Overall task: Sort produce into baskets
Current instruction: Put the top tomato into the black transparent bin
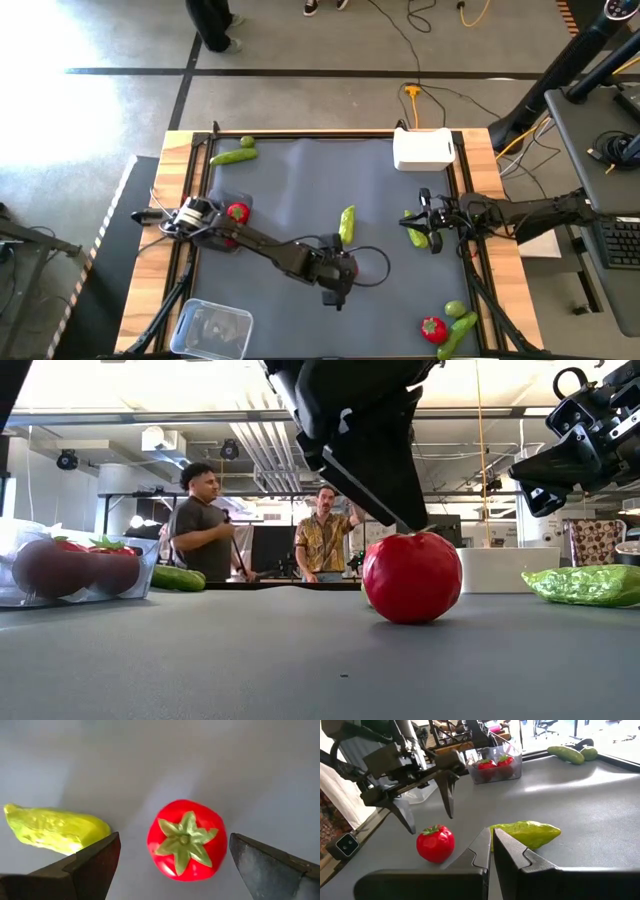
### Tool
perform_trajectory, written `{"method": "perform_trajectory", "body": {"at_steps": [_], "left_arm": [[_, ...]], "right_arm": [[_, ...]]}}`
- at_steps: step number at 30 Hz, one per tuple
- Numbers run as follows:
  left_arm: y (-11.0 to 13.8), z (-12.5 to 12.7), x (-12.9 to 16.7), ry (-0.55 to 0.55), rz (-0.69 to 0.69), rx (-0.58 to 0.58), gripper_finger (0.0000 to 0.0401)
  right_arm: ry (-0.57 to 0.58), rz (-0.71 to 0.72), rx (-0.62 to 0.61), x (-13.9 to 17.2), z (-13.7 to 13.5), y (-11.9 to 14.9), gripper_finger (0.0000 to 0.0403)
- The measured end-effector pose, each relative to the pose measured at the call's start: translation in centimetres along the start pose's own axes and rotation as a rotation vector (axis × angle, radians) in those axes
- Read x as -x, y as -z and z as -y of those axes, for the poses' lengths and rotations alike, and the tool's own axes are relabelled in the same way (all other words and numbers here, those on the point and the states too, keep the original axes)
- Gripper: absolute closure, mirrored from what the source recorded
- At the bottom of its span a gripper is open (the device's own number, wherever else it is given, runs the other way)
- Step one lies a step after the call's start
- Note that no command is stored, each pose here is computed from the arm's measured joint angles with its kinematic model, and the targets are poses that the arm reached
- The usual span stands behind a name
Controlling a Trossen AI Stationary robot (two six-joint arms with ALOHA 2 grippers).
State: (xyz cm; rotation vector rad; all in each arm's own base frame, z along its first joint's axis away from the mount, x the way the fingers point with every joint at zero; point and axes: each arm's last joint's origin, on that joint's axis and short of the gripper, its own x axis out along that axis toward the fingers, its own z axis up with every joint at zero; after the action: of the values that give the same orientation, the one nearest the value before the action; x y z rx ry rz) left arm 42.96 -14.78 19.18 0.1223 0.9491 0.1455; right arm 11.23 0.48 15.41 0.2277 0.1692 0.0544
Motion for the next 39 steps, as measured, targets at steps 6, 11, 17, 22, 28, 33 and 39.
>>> {"method": "perform_trajectory", "body": {"at_steps": [6,11,17,22,28,33,39], "left_arm": [[0.4,-0.2,-1.7,0.034,-0.033,0.012,0.0046],[0.2,-0.2,-2.3,0.063,-0.016,0.024,0.0046],[0.3,-0.6,-2.9,0.078,-0.030,0.035,0.0046],[0.3,-0.9,-3.1,0.075,-0.032,0.033,0.0046],[0.6,-1.1,-3.5,0.073,-0.034,0.031,0.0046],[1.5,-1.2,-4.3,0.083,-0.034,0.056,0.0046],[2.0,-1.2,-4.6,0.088,-0.045,0.082,0.0058]], "right_arm": [[0.000,0.000,0.000,0.0,0.0,0.0,0.0390],[0.000,0.000,0.000,0.0,0.0,0.0,0.0390],[0.000,0.000,0.000,0.0,0.0,0.0,0.0390],[0.000,0.000,0.000,0.0,0.0,0.0,0.0390],[0.000,0.000,0.000,0.0,0.0,0.0,0.0390],[0.000,0.000,0.000,0.0,0.0,0.0,0.0390],[0.000,0.000,0.000,0.0,0.0,0.0,0.0390]]}}
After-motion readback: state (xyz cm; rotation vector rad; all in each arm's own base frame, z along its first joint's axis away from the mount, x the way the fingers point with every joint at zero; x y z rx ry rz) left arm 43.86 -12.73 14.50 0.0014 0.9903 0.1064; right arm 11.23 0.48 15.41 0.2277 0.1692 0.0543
